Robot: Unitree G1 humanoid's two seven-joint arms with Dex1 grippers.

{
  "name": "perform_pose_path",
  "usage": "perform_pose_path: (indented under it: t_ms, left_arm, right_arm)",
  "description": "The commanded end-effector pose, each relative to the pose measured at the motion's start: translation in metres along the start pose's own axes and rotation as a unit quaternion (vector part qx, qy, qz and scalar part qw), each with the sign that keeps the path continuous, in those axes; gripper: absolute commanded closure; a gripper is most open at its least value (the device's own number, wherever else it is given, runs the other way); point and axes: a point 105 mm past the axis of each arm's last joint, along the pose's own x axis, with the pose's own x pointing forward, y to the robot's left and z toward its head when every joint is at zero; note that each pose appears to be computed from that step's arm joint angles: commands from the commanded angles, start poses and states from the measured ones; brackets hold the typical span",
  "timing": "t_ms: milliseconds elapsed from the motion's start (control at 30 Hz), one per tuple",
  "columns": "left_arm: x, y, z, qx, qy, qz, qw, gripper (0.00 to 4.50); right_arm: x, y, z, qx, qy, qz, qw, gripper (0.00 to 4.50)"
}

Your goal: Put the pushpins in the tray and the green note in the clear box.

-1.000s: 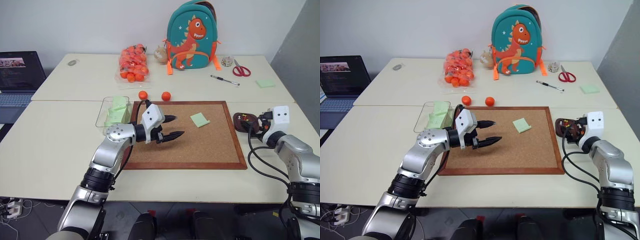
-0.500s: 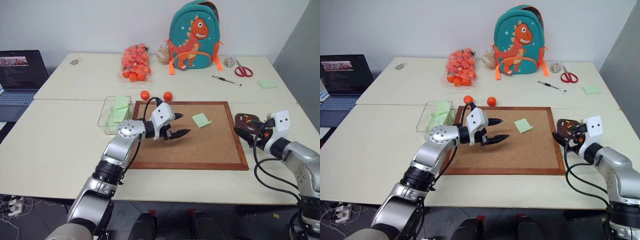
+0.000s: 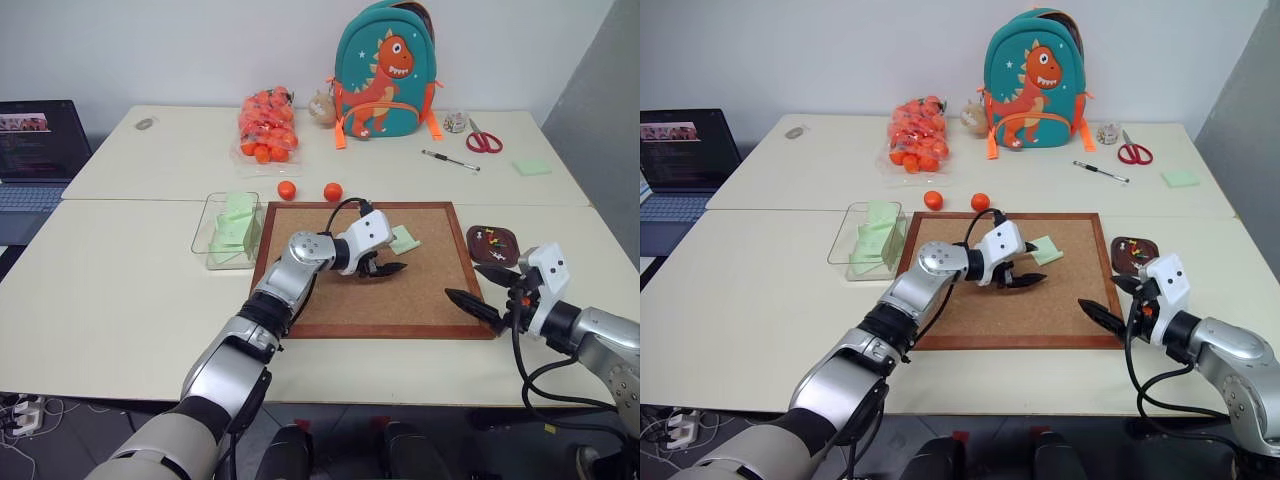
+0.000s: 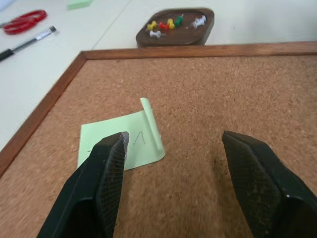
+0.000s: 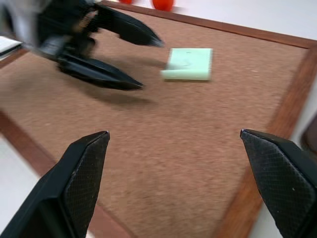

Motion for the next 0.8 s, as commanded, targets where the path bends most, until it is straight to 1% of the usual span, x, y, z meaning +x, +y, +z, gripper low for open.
perform_pose_path:
  t_ms: [33,67,167,233,333,400,433,567,600,633,700,800]
  left_arm:
    - [0.011,0.005,0.007,0.018,0.006,0.012,1.000,1.30]
    - [0.013,0.006,0.007,0.018,0.009,0.013,1.000,1.30]
    - [0.017,0.011,0.004,0.007,0.020,0.032,0.999,1.81]
    - [0.020,0.013,0.003,-0.001,0.025,0.038,0.999,2.26]
    - [0.022,0.015,0.003,-0.002,0.030,0.041,0.999,2.78]
    - [0.023,0.016,0.003,-0.005,0.033,0.044,0.998,3.05]
    - [0.024,0.016,0.003,-0.007,0.033,0.042,0.999,3.27]
    - [0.025,0.014,0.005,-0.022,0.026,0.036,0.999,3.92]
    - [0.025,0.015,0.006,-0.025,0.022,0.038,0.999,4.01]
    - [0.025,0.016,0.007,-0.026,0.019,0.039,0.999,4.28]
    - [0.022,0.018,0.009,-0.035,0.010,0.037,0.999,4.50]
    - [0.016,0.023,0.011,-0.045,-0.003,0.042,0.998,4.50]
  right_arm:
    - [-0.002,0.017,0.019,-0.033,-0.023,0.029,0.999,0.02]
    - [-0.001,0.018,0.019,-0.035,-0.024,0.030,0.999,0.02]
    - [0.000,0.021,0.021,-0.038,-0.027,0.029,0.998,0.00]
    - [0.000,0.021,0.021,-0.039,-0.027,0.028,0.998,0.00]
    - [0.000,0.020,0.019,-0.039,-0.027,0.027,0.999,0.00]
    - [0.000,0.020,0.018,-0.039,-0.027,0.026,0.999,0.00]
    - [0.000,0.020,0.017,-0.040,-0.027,0.026,0.999,0.00]
    - [0.000,0.020,0.016,-0.040,-0.028,0.024,0.999,0.00]
    - [0.001,0.019,0.016,-0.040,-0.028,0.023,0.999,0.00]
    - [0.001,0.019,0.016,-0.040,-0.028,0.021,0.999,0.00]
    - [0.002,0.018,0.015,-0.041,-0.030,0.019,0.999,0.00]
    - [0.002,0.017,0.016,-0.042,-0.032,0.016,0.998,0.00]
